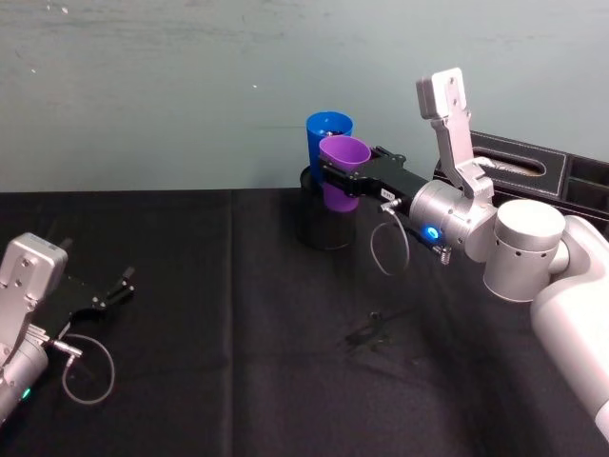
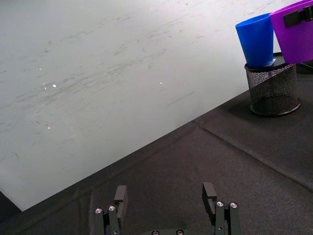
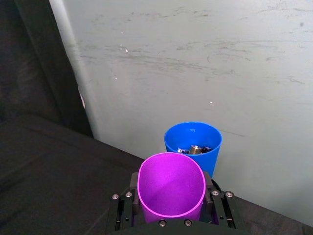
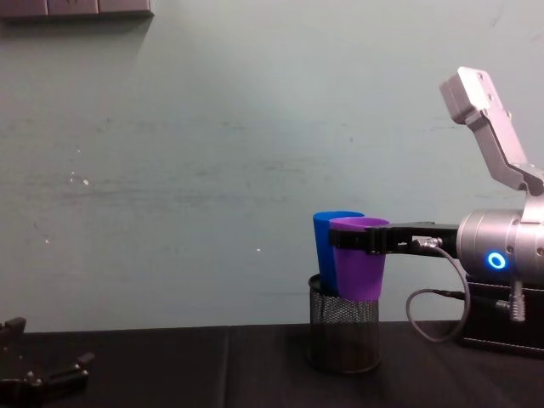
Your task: Pick up one cup with a gripper and tap it against the other cup.
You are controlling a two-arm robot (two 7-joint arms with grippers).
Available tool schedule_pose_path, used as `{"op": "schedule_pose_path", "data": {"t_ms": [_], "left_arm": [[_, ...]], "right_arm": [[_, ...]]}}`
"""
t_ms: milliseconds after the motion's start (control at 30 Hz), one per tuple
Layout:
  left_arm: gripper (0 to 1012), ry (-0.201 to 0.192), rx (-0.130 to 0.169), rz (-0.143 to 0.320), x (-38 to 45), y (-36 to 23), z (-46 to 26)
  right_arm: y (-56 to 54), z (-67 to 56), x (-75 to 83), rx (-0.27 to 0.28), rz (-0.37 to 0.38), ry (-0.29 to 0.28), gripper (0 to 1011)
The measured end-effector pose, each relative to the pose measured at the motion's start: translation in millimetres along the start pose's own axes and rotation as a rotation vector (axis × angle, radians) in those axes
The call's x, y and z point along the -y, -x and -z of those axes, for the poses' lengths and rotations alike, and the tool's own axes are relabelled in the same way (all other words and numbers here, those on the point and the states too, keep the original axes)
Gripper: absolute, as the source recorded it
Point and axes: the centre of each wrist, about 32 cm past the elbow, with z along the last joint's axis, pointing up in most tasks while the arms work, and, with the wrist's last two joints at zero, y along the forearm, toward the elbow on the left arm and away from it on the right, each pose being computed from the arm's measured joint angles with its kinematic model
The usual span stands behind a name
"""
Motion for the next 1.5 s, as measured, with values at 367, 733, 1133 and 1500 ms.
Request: {"op": "schedule_pose_path", "data": {"t_ms": [367,733,1133,1500], "left_arm": [[1000,0.0,0.0,0.0,0.0,0.0,0.0],[1000,0.0,0.0,0.0,0.0,0.0,0.0],[1000,0.0,0.0,0.0,0.0,0.0,0.0],[1000,0.0,0.0,0.0,0.0,0.0,0.0]], "right_arm": [[-0.1,-4.2,-1.8,0.005,0.003,-0.013,715],[-1.0,-4.0,-3.1,0.006,0.012,-0.014,715],[-3.2,-6.8,-10.1,0.004,0.02,-0.023,715],[-4.8,-8.1,-16.1,0.001,0.022,-0.029,715]]}}
